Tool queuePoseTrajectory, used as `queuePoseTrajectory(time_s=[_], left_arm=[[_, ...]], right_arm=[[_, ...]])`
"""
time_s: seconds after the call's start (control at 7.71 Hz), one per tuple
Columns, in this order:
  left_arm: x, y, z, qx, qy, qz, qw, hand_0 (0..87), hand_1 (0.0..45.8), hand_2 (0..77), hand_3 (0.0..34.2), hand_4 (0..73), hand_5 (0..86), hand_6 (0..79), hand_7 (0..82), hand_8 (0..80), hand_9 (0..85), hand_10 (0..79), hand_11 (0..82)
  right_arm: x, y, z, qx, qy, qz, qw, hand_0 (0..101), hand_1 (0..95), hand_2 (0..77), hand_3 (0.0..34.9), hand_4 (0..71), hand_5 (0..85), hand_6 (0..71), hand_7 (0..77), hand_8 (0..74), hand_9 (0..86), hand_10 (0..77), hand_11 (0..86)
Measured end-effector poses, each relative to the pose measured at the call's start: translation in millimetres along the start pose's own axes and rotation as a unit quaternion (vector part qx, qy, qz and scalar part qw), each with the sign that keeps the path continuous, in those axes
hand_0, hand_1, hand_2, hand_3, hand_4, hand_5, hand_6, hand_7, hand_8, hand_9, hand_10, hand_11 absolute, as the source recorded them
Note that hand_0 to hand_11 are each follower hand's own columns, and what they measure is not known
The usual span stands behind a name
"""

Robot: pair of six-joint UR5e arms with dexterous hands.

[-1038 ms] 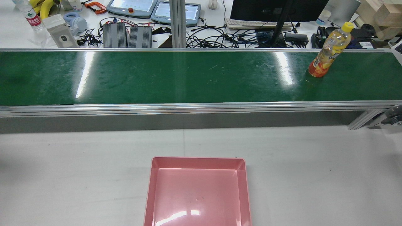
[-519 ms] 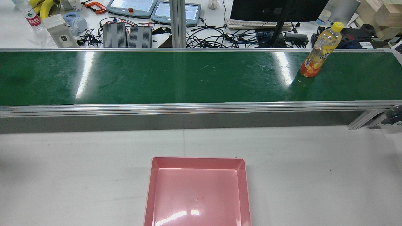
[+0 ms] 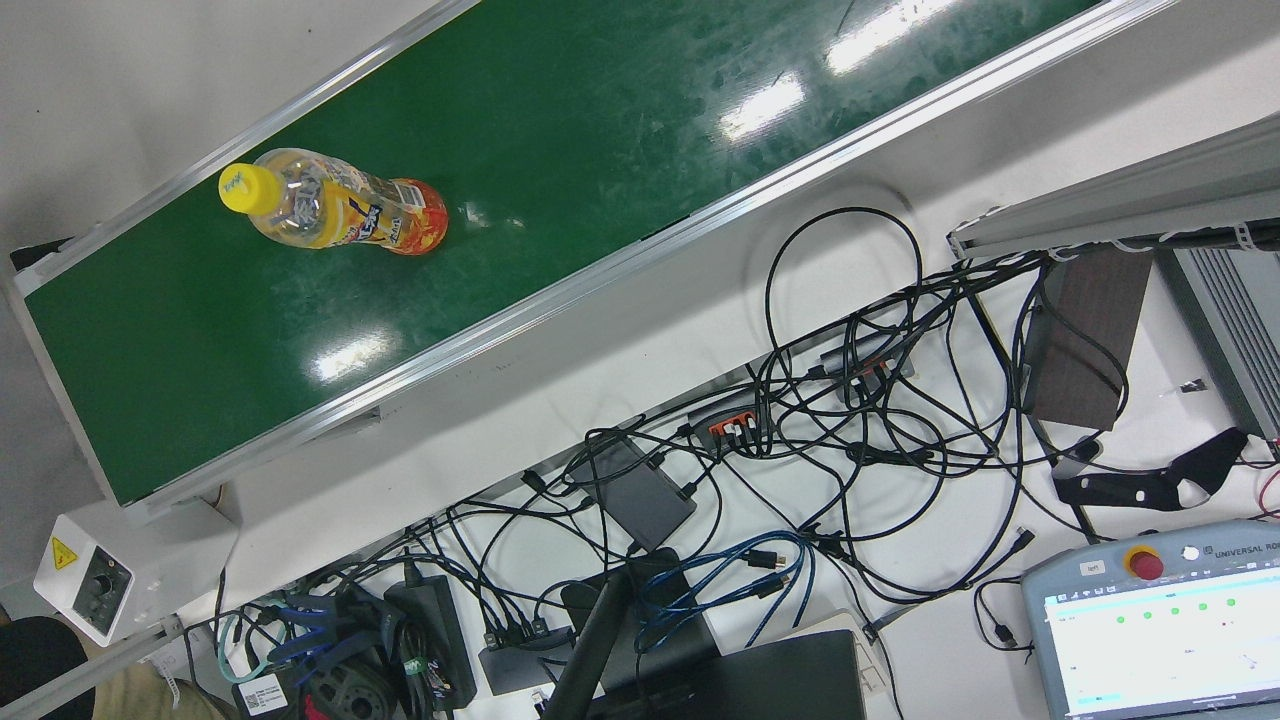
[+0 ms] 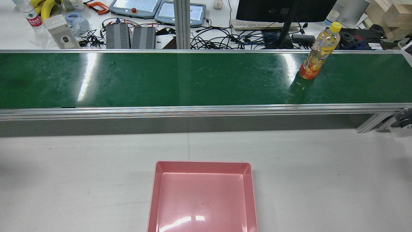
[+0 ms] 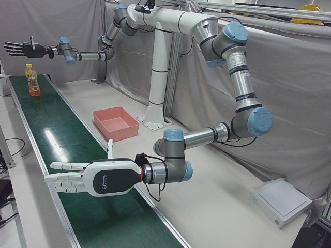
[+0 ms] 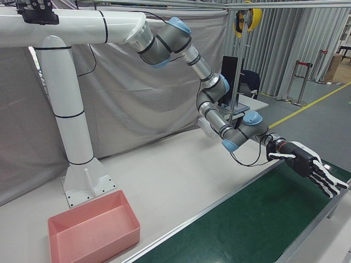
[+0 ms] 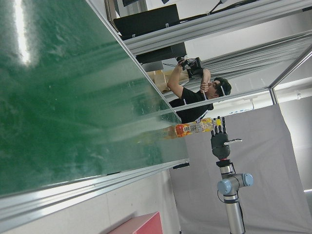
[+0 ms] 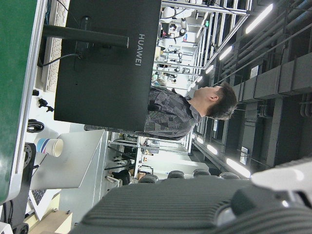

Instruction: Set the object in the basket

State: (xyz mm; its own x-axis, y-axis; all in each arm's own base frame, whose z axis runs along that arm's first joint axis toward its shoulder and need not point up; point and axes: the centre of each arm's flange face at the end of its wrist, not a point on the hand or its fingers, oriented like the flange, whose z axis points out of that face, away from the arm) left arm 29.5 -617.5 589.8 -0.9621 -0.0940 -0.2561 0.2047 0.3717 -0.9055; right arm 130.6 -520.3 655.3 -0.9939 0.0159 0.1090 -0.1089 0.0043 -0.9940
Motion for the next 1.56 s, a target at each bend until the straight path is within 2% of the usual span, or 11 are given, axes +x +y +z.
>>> queuePoseTrajectory(time_s=[1.56], left_arm=[[0.5, 1.6, 0.4, -0.001, 0.0, 0.0, 1.0, 48.7, 1.6, 0.0, 0.0, 15.8, 6.5, 0.0, 0.5, 5.4, 9.3, 7.6, 11.4]], right_arm=[[0.0, -0.1, -0.1, 0.0, 0.0, 0.0, 1.0, 0, 0.0, 0.5, 0.3, 0.0, 0.0, 0.0, 0.5, 0.0, 0.0, 0.0, 0.0]])
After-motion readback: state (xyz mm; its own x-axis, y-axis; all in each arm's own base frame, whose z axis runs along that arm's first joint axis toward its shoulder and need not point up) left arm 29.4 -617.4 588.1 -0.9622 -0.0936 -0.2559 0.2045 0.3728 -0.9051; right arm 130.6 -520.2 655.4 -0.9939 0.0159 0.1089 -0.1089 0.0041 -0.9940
